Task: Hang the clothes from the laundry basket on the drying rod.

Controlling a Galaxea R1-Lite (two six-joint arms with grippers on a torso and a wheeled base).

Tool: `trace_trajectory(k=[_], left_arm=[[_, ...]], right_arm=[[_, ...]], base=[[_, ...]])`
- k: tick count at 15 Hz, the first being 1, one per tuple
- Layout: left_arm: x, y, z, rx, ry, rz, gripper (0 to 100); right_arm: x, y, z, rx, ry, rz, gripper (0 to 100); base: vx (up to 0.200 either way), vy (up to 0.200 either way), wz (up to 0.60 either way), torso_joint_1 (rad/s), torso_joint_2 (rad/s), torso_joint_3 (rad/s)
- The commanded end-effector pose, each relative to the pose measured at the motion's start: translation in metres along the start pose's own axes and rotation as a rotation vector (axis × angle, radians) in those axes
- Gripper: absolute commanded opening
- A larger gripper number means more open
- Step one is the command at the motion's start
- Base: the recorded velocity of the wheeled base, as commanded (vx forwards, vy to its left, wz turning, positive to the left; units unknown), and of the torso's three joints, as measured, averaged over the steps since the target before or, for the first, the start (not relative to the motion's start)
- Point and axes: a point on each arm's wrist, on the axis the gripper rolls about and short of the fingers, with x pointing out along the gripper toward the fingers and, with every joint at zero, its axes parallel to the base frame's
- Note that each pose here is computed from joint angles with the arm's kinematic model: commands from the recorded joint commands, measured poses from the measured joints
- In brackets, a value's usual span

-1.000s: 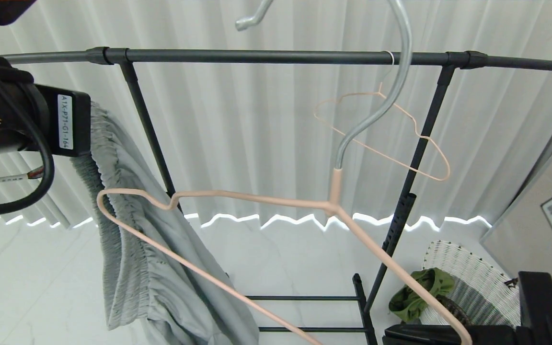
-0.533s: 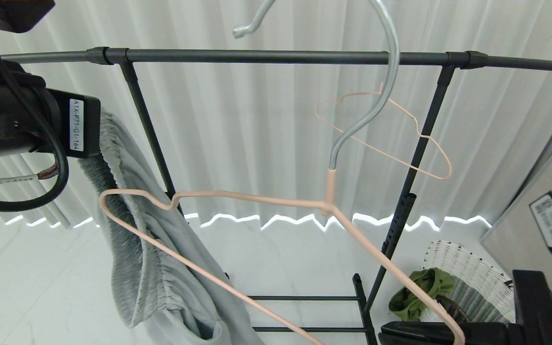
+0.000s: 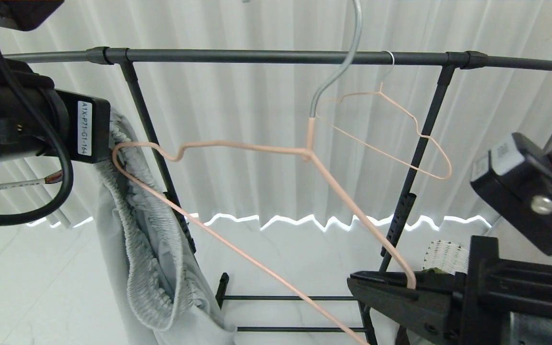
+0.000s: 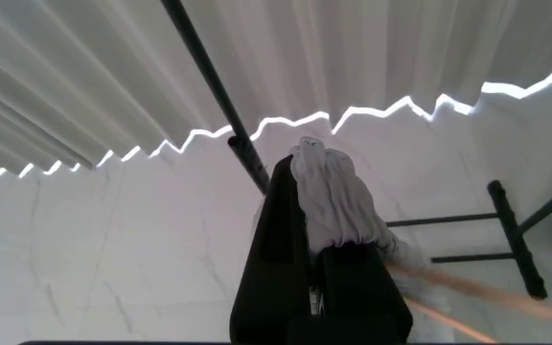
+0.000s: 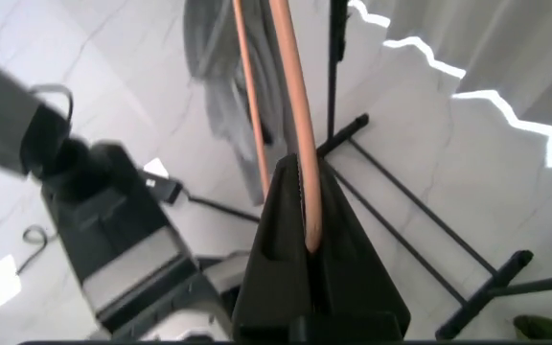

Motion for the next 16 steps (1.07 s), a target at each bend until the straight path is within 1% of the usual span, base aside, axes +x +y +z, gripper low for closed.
trace_trajectory(k=[1, 2, 4, 7, 10, 13, 16], left_arm=[[-0.001, -0.001, 0.001, -0.004, -0.006, -0.007, 0], [-0.002, -0.001, 0.002, -0.011, -0.007, -0.011, 0], [-0.002, -0.004, 0.002, -0.048, -0.008, -0.022, 0], [-0.008, -0.012, 0.003, -0.067, -0.02, -0.07, 0], [-0.011, -0.019, 0.009, -0.098, -0.037, -0.107, 0], [-0.021, -0.029, 0.012, -0.092, -0.061, -0.177, 0], [-0.035, -0.043, 0.016, -0.11, -0.085, -0.275, 0]], right_arm=[[0.024, -0.004, 0.001, 0.009, 0.016, -0.046, 0], [0.029, -0.005, 0.003, 0.014, 0.009, -0.056, 0], [0.042, -0.005, 0.006, 0.025, -0.017, -0.061, 0], [0.057, -0.002, 0.001, 0.022, -0.007, -0.062, 0], [0.076, 0.0, 0.001, 0.051, -0.018, -0.064, 0], [0.09, 0.004, 0.002, 0.053, -0.02, -0.065, 0], [0.1, 0.006, 0.006, 0.055, -0.026, -0.065, 0]], base=[[0.0, 0.0, 0.0, 0.0, 0.0, 0.0], [0.0, 0.0, 0.0, 0.0, 0.0, 0.0], [0.0, 0.0, 0.0, 0.0, 0.0, 0.0], [0.0, 0.0, 0.0, 0.0, 0.0, 0.0], [0.0, 0.0, 0.0, 0.0, 0.0, 0.0], [0.0, 0.0, 0.0, 0.0, 0.0, 0.0], [0.0, 0.0, 0.0, 0.0, 0.0, 0.0]])
